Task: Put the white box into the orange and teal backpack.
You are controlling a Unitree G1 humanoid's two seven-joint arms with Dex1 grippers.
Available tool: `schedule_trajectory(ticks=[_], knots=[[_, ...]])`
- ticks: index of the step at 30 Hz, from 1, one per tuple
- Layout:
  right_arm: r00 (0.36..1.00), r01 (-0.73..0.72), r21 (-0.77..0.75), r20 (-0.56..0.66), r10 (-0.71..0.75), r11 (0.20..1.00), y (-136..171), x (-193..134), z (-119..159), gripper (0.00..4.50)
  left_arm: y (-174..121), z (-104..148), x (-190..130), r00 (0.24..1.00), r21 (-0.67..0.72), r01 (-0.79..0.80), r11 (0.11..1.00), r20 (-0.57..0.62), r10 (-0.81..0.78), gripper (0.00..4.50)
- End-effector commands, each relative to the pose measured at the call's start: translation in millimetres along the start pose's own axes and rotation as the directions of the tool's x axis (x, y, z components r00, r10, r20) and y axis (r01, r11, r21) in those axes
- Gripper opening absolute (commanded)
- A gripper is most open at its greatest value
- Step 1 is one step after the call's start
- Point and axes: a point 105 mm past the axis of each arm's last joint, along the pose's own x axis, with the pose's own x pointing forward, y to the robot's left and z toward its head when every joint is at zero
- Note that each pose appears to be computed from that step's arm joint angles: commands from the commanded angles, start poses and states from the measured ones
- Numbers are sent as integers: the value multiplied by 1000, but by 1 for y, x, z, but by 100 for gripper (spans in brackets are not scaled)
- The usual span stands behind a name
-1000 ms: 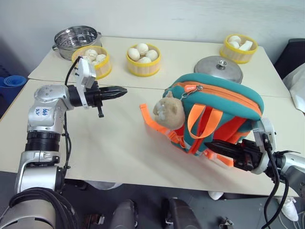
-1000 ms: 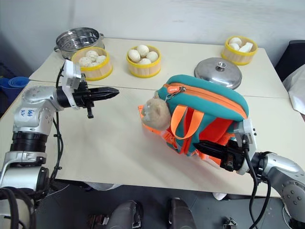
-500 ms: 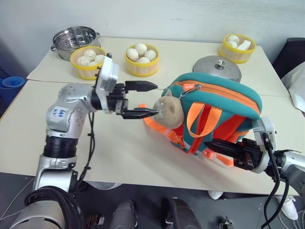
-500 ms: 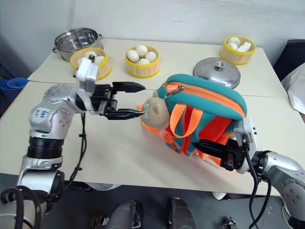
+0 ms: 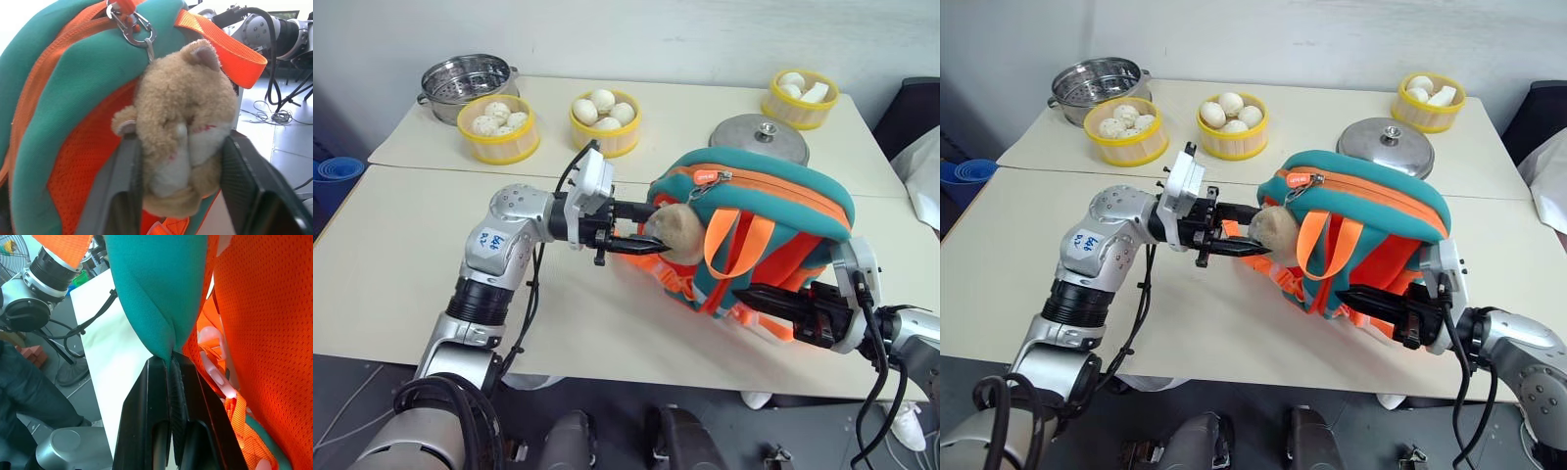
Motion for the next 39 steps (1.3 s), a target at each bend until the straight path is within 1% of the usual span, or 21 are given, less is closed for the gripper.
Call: schedule_trajectory(ticks=[1,4,7,9,10,12,16,18,21,23,26,29,30,31,34,35,37,39], knots=[[1000,-10,-25,22,11,1000,6,2,5,0,17,25,-26,997,74,-80,994,3,80,110],[999,4,-21,34,-3,1000,6,0,6,0,37,32,-65,975,80,-210,974,-52,214,84],[999,16,-14,51,-15,1000,6,-2,7,0,55,29,-97,929,98,-343,934,-115,353,80],[997,21,-5,70,-21,1000,7,-3,8,0,66,25,-114,890,76,-429,900,-133,436,80],[996,24,-1,80,-23,1000,7,-3,9,0,71,19,-121,867,50,-475,878,-144,477,80],[995,28,4,92,-28,1000,6,-4,10,0,75,7,-128,842,16,-517,856,-169,512,80],[991,41,16,127,-43,999,6,-5,11,0,73,-36,-124,820,-17,-531,847,-260,509,80],[988,51,21,147,-54,998,4,-6,13,0,68,-51,-114,835,-27,-503,864,-275,477,80],[981,72,35,178,-77,997,1,-9,15,0,64,-61,-92,865,-45,-460,887,-249,436,80],[975,89,45,202,-97,995,-2,-11,17,0,60,-67,-78,884,-50,-417,908,-255,392,80],[964,112,61,236,-123,992,-6,-15,19,0,52,-80,-70,891,-60,-379,923,-293,347,80],[952,144,76,261,-159,987,-12,-22,19,0,38,-102,-70,893,-142,-367,919,-331,305,80],[950,150,81,264,-166,985,-13,-23,18,0,35,-108,-72,887,-150,-373,916,-347,305,80],[948,154,86,269,-172,984,-14,-24,17,0,34,-111,-73,883,-154,-383,911,-351,312,80],[943,164,98,275,-185,982,-16,-27,14,0,47,-102,-79,867,-272,-493,826,-231,442,80],[944,167,99,271,-189,981,-17,-27,13,0,48,-99,-81,865,-276,-499,822,-220,451,80],[949,188,90,240,-204,978,-20,-27,8,0,43,-93,-85,869,-235,-487,841,-228,439,150],[950,201,74,229,-213,977,-23,-26,8,0,38,-87,-87,873,-204,-475,856,-229,430,202]])
